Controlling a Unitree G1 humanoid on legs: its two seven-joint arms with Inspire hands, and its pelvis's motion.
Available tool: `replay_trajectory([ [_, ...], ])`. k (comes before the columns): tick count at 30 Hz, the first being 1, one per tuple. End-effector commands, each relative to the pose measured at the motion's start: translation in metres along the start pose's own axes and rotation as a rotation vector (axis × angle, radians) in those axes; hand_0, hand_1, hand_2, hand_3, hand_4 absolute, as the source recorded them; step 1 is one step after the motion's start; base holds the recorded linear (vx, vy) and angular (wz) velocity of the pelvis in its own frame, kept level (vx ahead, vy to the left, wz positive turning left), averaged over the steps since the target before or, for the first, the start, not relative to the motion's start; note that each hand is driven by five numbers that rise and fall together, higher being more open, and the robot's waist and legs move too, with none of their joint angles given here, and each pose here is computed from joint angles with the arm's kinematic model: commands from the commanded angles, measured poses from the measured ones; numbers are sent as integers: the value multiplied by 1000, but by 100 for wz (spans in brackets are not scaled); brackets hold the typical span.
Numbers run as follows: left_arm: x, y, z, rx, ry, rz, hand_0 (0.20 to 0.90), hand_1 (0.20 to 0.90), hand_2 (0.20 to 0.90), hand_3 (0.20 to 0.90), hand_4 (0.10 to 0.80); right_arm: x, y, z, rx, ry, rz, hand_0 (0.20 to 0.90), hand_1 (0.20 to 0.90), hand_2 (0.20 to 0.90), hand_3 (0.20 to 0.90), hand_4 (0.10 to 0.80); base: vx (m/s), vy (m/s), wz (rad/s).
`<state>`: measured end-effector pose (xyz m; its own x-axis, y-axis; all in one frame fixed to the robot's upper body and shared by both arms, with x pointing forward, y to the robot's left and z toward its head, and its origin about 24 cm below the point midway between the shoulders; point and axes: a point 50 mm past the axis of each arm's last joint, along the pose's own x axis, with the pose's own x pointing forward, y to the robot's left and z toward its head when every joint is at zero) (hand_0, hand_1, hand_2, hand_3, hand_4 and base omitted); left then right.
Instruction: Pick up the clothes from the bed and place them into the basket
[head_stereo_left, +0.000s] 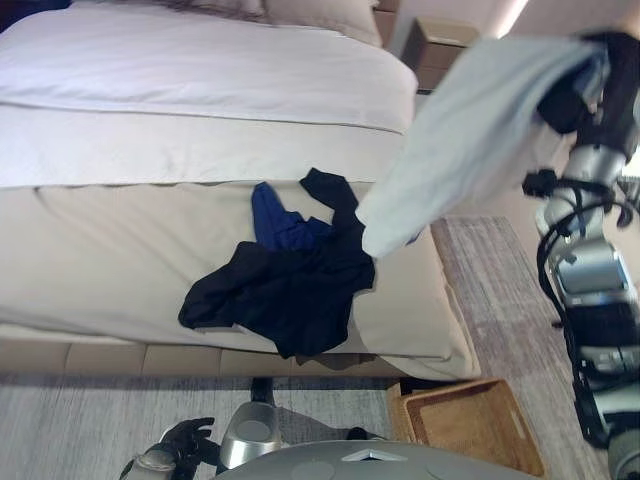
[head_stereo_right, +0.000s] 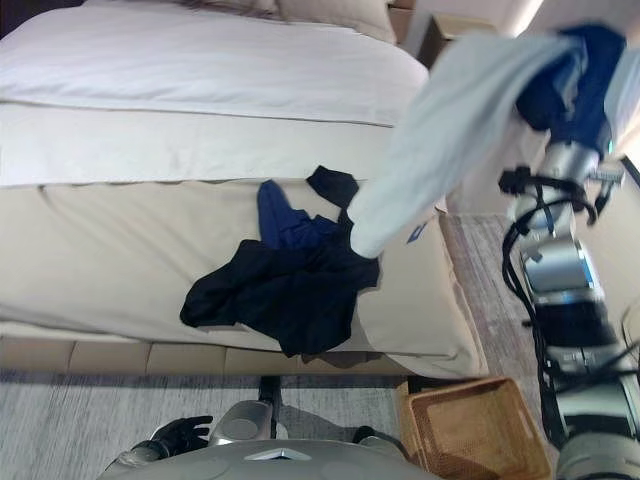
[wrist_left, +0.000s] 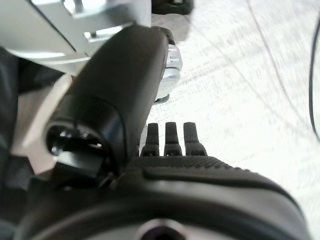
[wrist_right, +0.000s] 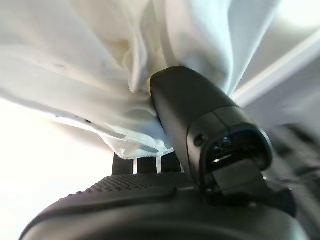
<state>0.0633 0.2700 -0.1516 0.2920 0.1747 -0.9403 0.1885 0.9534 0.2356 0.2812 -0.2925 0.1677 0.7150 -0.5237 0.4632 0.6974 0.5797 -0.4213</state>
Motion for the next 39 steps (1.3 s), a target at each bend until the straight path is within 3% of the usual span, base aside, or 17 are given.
replay_trajectory([
  [1,5,-9,35,63,-101,-41,900,900,900,900,800,7,-20,13,16,-155,-40,300,300,300,200,100,-37,-220,-68],
  [3,5,-7,37,59,-112,-32,900,900,900,900,800,-11,-12,-14,-24,-75,41,300,300,300,200,100,-40,-209,-64],
  [9,4,-5,68,39,-214,-18,900,900,900,900,800,-24,10,-47,-129,58,167,300,300,300,200,100,-80,-161,-49],
  [14,-1,-6,109,12,-362,-18,900,900,900,900,800,-14,17,-67,-242,169,190,300,300,300,200,100,-129,-120,-21],
  [21,-15,-10,175,-18,-579,-47,900,900,900,900,800,26,9,-76,-386,265,171,300,300,300,200,100,-177,-40,-13],
  [22,-17,-8,183,-28,-605,-46,900,900,900,900,800,33,6,-78,-418,303,170,333,333,333,238,138,-231,-14,-28],
  [23,-20,-6,193,-37,-634,-47,900,900,900,900,800,39,3,-84,-450,355,171,446,446,446,370,270,-210,-42,-33],
  [24,-24,-4,202,-43,-658,-49,900,900,900,900,800,44,2,-87,-443,391,176,900,900,900,900,800,-188,-50,-29],
  [29,-34,8,225,-10,-716,-50,900,900,900,900,800,51,-19,-110,-661,639,218,900,900,900,900,800,-86,-53,-5],
  [31,-42,17,239,17,-739,-48,900,900,900,900,800,45,-27,-120,-591,771,213,900,900,900,900,800,-73,-80,-5],
  [39,-44,21,234,2,-748,-69,900,900,900,900,800,60,-31,-105,-463,692,133,900,900,900,900,800,-24,21,6],
])
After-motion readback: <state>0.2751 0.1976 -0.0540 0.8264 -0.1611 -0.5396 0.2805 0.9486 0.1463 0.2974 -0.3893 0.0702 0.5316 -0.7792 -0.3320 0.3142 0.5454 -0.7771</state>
